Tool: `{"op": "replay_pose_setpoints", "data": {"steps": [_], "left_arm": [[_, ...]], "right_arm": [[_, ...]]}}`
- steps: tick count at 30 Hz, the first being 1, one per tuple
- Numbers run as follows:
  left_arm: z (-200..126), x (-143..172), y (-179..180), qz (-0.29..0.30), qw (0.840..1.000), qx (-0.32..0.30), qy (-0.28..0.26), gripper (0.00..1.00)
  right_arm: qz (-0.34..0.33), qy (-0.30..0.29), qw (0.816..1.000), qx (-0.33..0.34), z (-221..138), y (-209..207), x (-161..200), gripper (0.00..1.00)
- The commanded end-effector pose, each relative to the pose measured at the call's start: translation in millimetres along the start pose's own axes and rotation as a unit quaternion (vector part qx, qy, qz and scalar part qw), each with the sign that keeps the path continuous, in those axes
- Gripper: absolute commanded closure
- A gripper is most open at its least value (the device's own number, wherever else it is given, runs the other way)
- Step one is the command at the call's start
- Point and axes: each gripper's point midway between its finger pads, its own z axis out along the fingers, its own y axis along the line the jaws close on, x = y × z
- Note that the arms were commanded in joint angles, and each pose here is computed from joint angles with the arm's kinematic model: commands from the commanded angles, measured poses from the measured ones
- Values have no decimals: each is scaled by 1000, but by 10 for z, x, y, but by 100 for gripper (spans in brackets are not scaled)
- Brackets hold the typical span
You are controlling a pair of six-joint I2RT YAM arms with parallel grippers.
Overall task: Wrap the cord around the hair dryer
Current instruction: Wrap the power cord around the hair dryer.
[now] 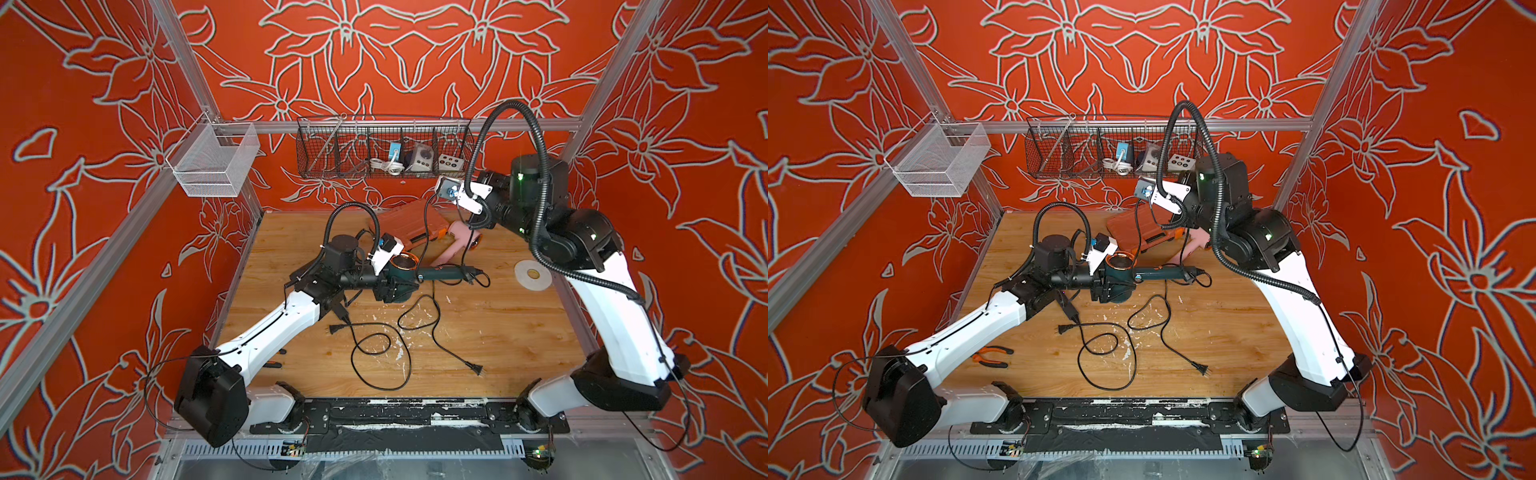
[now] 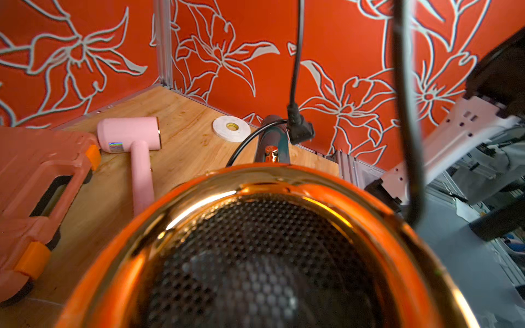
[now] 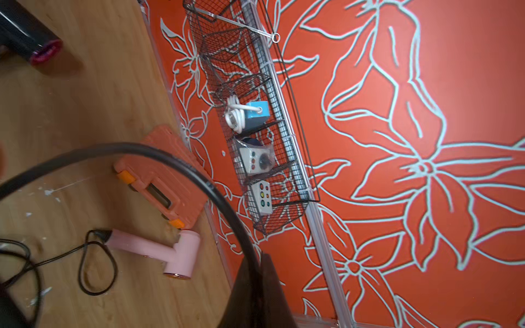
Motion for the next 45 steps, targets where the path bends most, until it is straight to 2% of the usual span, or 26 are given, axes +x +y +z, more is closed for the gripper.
{"op": "replay_pose_setpoints", "data": {"steps": [1,8,14,22,27,31,37,45], "left_arm": [[-21,42,-145,32,999,27,14,100],[-140,441,-512,16,994,82,71,100],[-315,696,-1037,23,982,146,119,100],[-547,935,-1476,29,967,189,167,100],[-611,1032,-1523,30,965,188,181,100],[-614,980,-1682,29,960,217,175,100],[-690,787,-2020,21,949,276,149,100],[-783,284,-2297,20,942,326,75,100]], "right_arm": [[-66,38,997,21,-189,-119,-62,100],[-159,56,980,107,-143,-622,-385,100],[-238,95,949,183,-20,-1055,-527,100],[-264,104,928,242,-51,-1603,-696,100],[-247,71,930,264,-172,-1834,-819,100],[-226,69,935,264,-99,-1991,-712,100],[-172,85,954,233,209,-2117,-241,100],[-67,73,982,162,560,-1949,421,100]]}}
